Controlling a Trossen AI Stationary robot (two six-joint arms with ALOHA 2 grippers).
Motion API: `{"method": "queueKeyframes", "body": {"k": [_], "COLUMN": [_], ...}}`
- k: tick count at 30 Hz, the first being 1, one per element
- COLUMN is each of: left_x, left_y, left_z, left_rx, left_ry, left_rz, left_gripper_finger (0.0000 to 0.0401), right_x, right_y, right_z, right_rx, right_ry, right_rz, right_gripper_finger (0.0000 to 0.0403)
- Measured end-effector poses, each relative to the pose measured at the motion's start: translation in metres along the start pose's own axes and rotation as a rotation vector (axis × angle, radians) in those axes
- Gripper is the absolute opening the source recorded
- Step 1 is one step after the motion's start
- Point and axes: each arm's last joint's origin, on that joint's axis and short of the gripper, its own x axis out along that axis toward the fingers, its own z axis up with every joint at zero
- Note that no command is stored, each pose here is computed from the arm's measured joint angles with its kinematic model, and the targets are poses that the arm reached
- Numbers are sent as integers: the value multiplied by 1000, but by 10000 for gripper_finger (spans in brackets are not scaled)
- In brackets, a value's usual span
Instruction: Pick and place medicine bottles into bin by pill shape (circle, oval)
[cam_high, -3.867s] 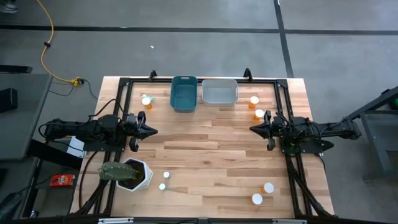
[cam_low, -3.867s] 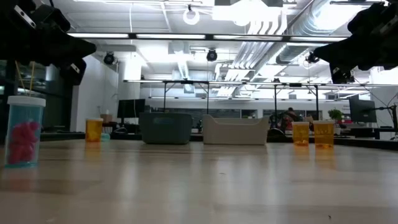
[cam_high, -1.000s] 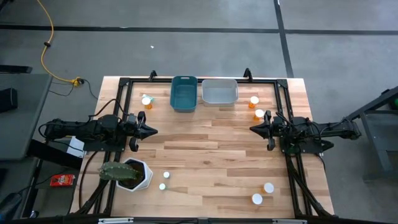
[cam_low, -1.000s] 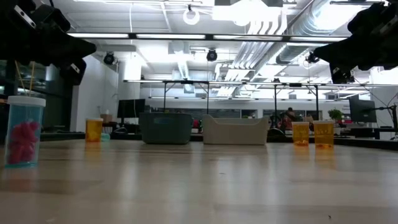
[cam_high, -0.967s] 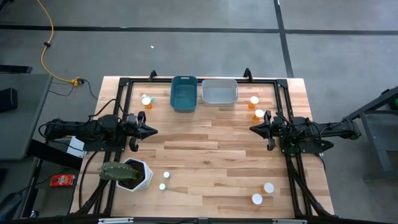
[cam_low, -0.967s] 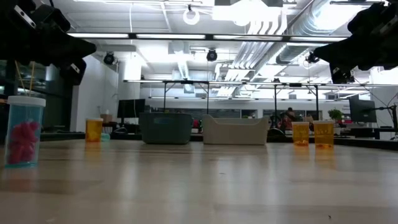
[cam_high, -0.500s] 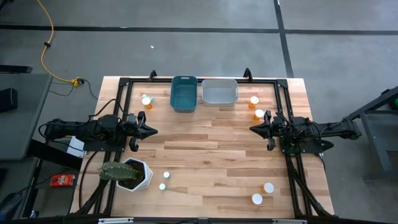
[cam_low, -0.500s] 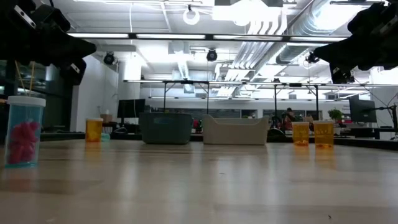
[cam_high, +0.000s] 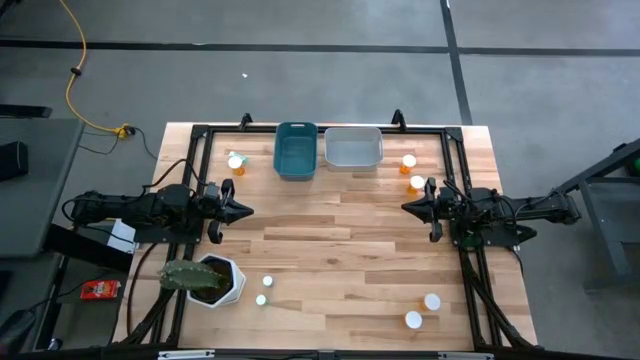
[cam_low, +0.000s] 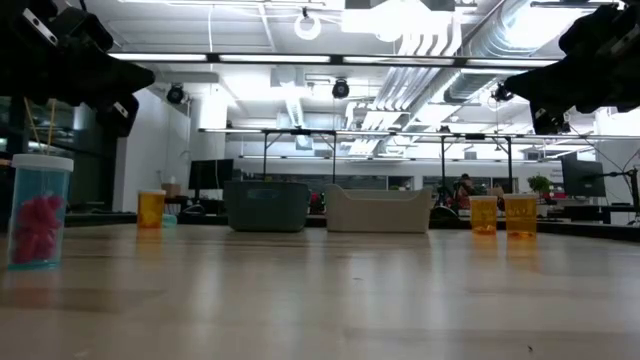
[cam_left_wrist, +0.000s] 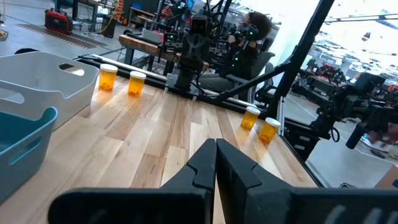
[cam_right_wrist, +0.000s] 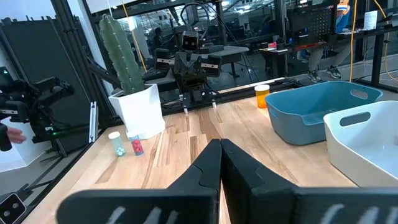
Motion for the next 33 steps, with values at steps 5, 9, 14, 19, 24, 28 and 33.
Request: {"method": "queueKeyframes", "body": {"k": [5,9,14,19,24,28,33], "left_x": [0,0,0,0,0,0,0], "left_y": [0,0,0,0,0,0,0], "left_z": [0,0,0,0,0,0,0], "left_rx": [0,0,0,0,0,0,0], "left_ry": [0,0,0,0,0,0,0], "left_rz": [-1,-1,-1,0,0,-1,-1], "left_gripper_finger": [1,1,1,1,1,1,1], "right_x": [0,0,0,0,-3,-9,-15], "right_y": [0,0,0,0,2,1,-1], "right_z": [0,0,0,2,24,40,52], "right_rx": [0,0,0,5,289,477,546], "right_ry": [0,0,0,-27,-254,-457,-618], "right_rz": [0,0,0,2,21,-18,-47], "right_gripper_finger": [0,0,0,0,0,0,0]}}
